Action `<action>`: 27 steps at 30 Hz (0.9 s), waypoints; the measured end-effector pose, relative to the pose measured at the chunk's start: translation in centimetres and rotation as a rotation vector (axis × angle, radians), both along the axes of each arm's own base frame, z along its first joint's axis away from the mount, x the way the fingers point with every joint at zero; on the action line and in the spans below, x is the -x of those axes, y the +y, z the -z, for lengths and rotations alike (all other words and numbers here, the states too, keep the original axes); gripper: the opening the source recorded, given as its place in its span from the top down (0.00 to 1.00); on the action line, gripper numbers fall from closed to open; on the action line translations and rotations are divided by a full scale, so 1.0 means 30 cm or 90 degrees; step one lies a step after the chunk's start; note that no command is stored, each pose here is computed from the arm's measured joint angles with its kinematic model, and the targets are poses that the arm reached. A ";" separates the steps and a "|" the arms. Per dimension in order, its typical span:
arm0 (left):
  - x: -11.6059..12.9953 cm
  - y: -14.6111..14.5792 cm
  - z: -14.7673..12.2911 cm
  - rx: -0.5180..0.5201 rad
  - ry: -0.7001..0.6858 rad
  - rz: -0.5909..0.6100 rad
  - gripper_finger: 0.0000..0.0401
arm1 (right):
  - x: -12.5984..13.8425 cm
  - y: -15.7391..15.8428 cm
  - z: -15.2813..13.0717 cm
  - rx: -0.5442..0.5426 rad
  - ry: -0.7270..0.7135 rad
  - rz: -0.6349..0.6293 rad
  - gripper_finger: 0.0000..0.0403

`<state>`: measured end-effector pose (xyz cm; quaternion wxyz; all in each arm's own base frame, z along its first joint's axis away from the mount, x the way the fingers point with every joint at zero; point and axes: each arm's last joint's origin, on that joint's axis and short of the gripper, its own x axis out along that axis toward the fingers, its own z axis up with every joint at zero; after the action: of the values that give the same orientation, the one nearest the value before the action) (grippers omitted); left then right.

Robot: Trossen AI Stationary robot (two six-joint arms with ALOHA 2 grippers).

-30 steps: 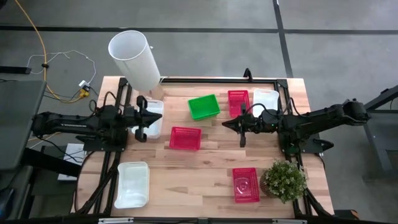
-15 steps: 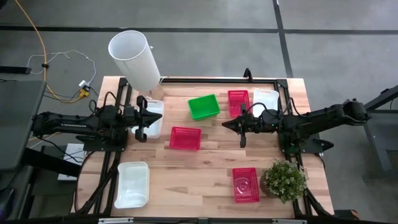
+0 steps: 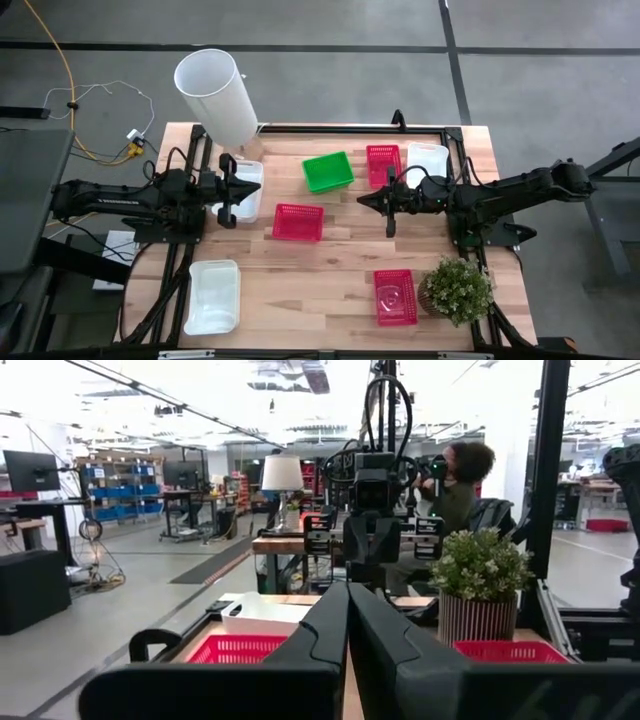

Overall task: Stack baskets by color
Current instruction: Stack the top right red bin on the top red bin

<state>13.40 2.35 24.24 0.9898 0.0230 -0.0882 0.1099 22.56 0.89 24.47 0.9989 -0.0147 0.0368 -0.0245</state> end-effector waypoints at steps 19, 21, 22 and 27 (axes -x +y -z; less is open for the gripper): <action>-0.053 0.010 0.027 0.011 0.028 -0.011 1.00 | 0.000 0.000 0.000 0.001 0.000 0.000 1.00; -0.062 0.012 0.029 0.010 0.025 -0.011 1.00 | 0.000 0.000 0.000 0.001 0.000 0.000 1.00; -0.066 0.013 0.030 0.011 0.024 -0.012 1.00 | 0.000 0.000 0.000 0.001 0.000 0.000 1.00; -0.093 0.019 0.048 0.028 0.057 -0.025 1.00 | 0.000 0.000 0.000 0.001 0.000 0.000 1.00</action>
<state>16.19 2.92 22.79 0.9906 0.0080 -0.0412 0.1299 22.56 0.89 24.47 0.9989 -0.0157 0.0367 -0.0245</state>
